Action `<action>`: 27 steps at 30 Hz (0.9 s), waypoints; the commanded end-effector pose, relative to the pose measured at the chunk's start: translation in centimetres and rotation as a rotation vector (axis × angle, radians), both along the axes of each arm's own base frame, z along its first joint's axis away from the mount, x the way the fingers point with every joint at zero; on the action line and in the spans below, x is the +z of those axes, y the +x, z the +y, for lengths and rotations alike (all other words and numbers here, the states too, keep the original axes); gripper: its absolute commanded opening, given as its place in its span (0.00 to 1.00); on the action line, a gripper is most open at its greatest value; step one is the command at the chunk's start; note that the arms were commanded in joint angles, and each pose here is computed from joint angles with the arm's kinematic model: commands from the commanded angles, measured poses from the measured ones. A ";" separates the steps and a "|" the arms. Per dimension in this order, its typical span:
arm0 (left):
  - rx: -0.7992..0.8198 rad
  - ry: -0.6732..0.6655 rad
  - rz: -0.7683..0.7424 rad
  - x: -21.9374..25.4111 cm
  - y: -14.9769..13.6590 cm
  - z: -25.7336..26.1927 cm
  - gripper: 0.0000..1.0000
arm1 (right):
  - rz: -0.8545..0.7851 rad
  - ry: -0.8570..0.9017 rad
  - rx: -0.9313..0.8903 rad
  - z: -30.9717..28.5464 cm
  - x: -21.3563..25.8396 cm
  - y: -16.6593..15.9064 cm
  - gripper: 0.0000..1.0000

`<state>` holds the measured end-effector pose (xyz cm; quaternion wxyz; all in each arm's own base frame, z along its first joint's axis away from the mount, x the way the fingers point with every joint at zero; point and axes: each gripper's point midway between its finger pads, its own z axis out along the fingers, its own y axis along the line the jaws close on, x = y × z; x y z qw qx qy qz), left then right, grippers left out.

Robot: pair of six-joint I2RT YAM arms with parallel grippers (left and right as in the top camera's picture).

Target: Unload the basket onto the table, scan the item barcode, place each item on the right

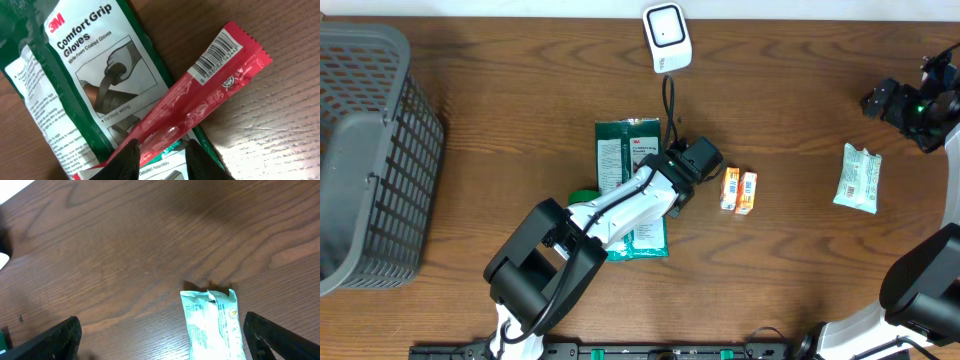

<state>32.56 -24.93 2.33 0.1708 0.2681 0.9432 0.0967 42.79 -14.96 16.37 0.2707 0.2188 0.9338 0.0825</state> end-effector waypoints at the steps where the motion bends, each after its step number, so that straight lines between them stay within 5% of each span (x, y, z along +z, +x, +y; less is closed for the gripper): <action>1: -0.017 0.026 -0.021 0.5 0.4 0.6 0.33 | 0.006 -0.008 0.002 -0.2 -0.2 -0.1 0.99; 27: -0.018 0.066 -0.030 -1.0 0.4 2.0 0.39 | 0.006 -0.008 0.002 -0.2 -0.2 -0.1 0.99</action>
